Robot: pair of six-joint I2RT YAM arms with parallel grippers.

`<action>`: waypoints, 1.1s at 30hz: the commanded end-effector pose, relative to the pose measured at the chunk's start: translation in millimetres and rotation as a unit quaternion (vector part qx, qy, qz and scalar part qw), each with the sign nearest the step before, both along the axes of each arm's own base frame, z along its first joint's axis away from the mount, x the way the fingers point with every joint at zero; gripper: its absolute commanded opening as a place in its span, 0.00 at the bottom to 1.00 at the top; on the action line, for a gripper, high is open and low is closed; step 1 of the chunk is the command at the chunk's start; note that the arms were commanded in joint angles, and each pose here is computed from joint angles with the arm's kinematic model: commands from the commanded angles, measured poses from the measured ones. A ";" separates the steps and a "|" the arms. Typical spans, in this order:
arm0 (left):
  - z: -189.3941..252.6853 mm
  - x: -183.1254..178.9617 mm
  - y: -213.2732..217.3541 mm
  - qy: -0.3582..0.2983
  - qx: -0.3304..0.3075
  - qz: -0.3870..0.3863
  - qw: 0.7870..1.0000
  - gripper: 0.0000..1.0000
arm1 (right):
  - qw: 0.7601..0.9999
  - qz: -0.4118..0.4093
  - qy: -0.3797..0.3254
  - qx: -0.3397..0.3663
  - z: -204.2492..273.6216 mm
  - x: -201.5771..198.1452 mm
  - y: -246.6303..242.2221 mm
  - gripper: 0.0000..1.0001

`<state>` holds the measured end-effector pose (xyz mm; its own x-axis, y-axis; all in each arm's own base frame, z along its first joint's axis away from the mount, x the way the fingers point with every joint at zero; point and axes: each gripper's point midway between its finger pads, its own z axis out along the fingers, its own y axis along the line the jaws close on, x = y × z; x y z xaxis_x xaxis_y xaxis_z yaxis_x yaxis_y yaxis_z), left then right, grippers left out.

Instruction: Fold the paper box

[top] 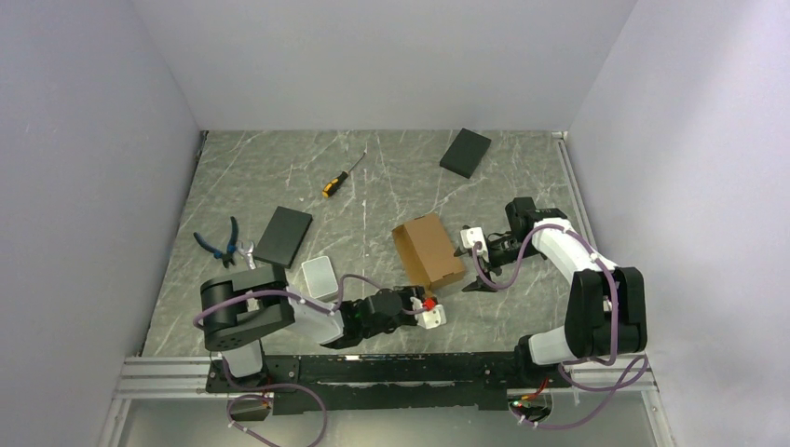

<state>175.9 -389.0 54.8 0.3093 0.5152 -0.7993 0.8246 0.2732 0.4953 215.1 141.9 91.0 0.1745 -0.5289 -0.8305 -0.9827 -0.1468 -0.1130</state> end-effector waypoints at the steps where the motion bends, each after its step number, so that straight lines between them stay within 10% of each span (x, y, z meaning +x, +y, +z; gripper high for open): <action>1: 13.3 -2.5 -13.0 -0.002 -0.030 -0.023 0.999 0.47 | 1.000 0.005 -0.018 0.009 10.0 8.4 3.4 0.92; 33: -3.1 7.9 -29.0 0.033 -0.032 -0.028 0.999 0.16 | 1.000 0.004 -0.007 0.008 9.4 8.5 3.7 0.91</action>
